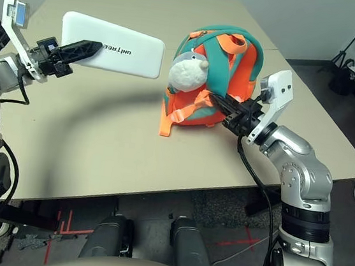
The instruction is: Put the pencil case into the backpack and zip it.
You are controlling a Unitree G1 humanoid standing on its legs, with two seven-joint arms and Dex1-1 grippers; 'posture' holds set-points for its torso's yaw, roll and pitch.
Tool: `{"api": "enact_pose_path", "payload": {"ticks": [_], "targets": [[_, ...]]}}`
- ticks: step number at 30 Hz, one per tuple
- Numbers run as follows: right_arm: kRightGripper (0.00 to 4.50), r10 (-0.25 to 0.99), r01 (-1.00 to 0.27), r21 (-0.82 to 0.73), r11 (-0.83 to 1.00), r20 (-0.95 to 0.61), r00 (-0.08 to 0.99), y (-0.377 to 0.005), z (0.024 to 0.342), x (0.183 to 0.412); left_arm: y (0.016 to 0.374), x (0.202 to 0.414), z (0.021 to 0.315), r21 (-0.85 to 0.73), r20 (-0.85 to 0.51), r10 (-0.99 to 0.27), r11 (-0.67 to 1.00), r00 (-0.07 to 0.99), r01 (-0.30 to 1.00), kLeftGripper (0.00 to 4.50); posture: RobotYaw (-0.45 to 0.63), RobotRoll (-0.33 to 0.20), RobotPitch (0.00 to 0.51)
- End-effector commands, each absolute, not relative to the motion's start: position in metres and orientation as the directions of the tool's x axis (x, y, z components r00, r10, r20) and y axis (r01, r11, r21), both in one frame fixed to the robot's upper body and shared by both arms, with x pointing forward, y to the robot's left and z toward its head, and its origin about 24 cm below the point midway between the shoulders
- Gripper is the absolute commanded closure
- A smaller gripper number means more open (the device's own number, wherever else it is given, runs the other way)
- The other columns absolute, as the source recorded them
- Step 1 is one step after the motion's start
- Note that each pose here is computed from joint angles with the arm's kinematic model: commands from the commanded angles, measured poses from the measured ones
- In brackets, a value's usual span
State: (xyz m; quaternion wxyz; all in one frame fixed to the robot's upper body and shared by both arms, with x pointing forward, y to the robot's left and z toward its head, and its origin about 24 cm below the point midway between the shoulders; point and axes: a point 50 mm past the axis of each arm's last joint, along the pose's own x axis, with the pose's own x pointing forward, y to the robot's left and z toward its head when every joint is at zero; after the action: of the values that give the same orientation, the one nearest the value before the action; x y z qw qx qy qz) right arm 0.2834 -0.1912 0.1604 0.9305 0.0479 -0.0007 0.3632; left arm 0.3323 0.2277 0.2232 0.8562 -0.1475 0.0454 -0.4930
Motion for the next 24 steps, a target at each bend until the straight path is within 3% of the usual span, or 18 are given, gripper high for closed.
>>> {"api": "enact_pose_path", "payload": {"ticks": [1, 6, 14, 24], "targets": [[4.40, 0.690, -0.692, 0.100, 0.715, 0.053, 0.721, -0.188, 0.160, 0.283, 0.216, 0.332, 0.239, -0.141, 0.022, -0.882, 0.464, 0.472, 0.874, 3.17, -0.09, 0.000, 0.054], [4.40, 0.694, -0.696, 0.096, 0.711, 0.058, 0.717, -0.186, 0.161, 0.283, 0.207, 0.340, 0.237, -0.061, -0.016, -0.887, 0.461, 0.461, 0.885, 3.17, -0.10, 0.000, 0.051], [4.40, 0.688, -0.691, 0.091, 0.717, 0.064, 0.723, -0.186, 0.162, 0.281, 0.183, 0.357, 0.251, 0.044, 0.047, -0.899, 0.437, 0.435, 0.898, 3.17, -0.12, 0.000, 0.047], [4.40, 0.681, -0.684, 0.089, 0.724, 0.066, 0.730, -0.187, 0.161, 0.281, 0.152, 0.372, 0.247, 0.016, 0.123, -0.912, 0.396, 0.392, 0.918, 3.17, -0.14, 0.000, 0.044]]}}
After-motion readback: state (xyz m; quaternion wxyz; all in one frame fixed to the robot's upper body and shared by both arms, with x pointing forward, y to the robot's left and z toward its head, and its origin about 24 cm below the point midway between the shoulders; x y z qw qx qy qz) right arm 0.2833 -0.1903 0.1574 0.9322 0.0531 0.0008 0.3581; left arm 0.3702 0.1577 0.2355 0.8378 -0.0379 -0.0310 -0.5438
